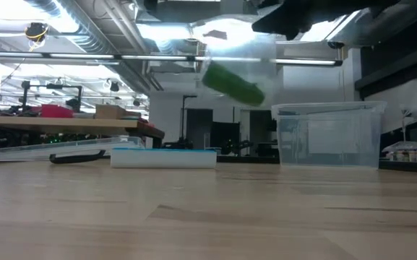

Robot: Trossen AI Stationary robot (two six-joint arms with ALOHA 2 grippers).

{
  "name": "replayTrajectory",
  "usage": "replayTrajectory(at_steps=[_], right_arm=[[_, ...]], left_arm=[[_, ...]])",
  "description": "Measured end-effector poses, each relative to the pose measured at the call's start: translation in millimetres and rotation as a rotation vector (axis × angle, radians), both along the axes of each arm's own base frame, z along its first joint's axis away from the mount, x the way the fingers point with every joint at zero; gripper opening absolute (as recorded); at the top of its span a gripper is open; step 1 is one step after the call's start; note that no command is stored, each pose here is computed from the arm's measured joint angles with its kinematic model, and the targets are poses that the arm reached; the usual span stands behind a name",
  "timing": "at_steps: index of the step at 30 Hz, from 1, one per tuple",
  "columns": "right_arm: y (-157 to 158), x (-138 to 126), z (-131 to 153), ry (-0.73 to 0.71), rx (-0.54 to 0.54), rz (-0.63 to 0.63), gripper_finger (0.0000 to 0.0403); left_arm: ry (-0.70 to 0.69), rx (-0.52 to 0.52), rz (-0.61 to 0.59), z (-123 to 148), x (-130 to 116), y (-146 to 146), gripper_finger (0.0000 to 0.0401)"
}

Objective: Roll bandage
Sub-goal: Close the transparent zip bag

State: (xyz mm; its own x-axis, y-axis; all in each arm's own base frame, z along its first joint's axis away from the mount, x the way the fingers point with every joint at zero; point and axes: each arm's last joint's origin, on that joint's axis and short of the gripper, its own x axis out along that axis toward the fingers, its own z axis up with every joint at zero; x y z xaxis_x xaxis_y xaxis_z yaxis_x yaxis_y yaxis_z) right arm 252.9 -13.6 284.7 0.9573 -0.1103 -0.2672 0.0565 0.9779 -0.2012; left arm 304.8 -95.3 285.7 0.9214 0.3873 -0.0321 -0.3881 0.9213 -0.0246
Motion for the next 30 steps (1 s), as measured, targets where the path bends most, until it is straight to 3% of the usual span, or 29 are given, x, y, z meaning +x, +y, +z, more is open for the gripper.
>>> replayTrajectory(at_steps=[5, 14, 25, 30], right_arm=[[0, -15, 7, 0.023, 0.003, -0.012, 0.0004], [4, -24, 12, 0.021, 0.095, 0.077, 0.0003], [6, -24, 12, 0.023, 0.138, 0.129, 0.0004], [6, -24, 11, 0.022, 0.134, 0.118, 0.0005]], left_arm=[[0.069, 0.047, -0.02, -6, -2, -5, 0.0155], [0.213, -0.013, 0.021, -24, -4, 3, 0.0155], [0.184, -0.068, 0.073, -24, 0, 17, 0.0155], [0.176, -0.111, 0.005, -24, 1, 15, 0.0155]])
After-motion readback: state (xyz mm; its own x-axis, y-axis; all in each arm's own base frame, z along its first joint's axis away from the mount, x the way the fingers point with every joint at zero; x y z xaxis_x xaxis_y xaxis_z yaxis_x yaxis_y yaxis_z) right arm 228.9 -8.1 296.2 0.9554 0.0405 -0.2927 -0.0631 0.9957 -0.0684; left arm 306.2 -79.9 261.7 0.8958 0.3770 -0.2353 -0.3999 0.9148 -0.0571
